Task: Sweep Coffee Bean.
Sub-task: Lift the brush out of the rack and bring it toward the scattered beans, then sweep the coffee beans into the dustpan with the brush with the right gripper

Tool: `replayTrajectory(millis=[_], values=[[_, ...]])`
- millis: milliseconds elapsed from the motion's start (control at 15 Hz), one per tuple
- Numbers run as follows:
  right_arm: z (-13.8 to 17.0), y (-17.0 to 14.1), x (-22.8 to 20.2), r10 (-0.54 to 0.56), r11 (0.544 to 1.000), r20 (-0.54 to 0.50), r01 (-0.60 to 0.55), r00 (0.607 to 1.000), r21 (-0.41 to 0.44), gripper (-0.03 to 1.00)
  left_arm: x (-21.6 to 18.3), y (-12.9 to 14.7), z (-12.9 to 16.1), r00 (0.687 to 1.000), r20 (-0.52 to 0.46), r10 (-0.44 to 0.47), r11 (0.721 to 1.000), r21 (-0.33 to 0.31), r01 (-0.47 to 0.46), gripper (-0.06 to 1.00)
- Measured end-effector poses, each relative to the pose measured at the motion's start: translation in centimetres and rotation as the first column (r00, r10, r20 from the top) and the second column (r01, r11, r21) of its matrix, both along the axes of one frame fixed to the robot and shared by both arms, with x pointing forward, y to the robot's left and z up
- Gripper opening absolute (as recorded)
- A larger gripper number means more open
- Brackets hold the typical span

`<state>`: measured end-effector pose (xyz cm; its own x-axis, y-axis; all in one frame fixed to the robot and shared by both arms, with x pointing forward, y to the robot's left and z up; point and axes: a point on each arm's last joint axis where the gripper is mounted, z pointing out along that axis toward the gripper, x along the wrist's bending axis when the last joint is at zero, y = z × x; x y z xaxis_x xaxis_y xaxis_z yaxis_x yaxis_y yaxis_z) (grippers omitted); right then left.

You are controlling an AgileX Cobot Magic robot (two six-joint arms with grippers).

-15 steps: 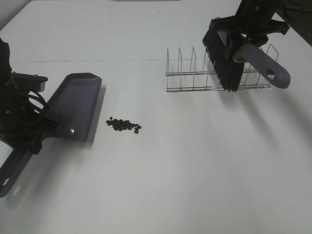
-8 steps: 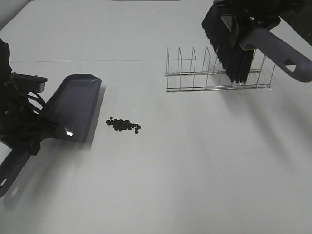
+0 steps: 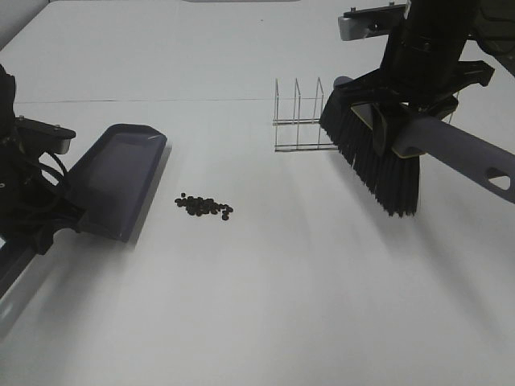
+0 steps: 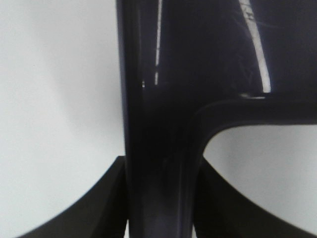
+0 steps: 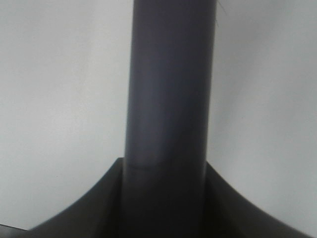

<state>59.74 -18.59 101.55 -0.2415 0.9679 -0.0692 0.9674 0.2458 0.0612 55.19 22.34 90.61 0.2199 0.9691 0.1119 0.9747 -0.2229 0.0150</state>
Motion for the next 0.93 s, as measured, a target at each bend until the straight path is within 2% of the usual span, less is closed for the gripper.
replayTrajectory(millis=[67,200,400,667,933], values=[[0.0,0.4,-0.1,0.021,1.0,0.009,-0.021,1.0,-0.016,0.35,0.1,0.1,0.0,1.0,0.007,-0.014,1.0,0.012,0.014,0.33],[-1.4,2.7,-0.4,0.085,0.987,0.018,-0.081,0.996,-0.142,0.35,0.4,-0.1,-0.5,0.999,-0.004,-0.046,0.998,0.04,0.046,0.33],[-5.2,6.2,-0.4,0.165,0.957,-0.036,-0.169,0.986,-0.236,0.35,0.6,-2.1,-1.5,0.994,-0.022,-0.107,0.993,0.05,0.108,0.33],[-7.0,9.4,1.0,0.203,0.953,-0.021,-0.202,0.979,-0.227,0.35,0.4,-3.2,-2.6,0.99,-0.045,-0.134,0.989,0.051,0.137,0.33],[-8.4,12.9,3.0,0.247,0.957,0.011,-0.243,0.969,-0.161,0.35,0.4,-3.3,-2.9,0.99,-0.052,-0.13,0.99,0.048,0.132,0.33]])
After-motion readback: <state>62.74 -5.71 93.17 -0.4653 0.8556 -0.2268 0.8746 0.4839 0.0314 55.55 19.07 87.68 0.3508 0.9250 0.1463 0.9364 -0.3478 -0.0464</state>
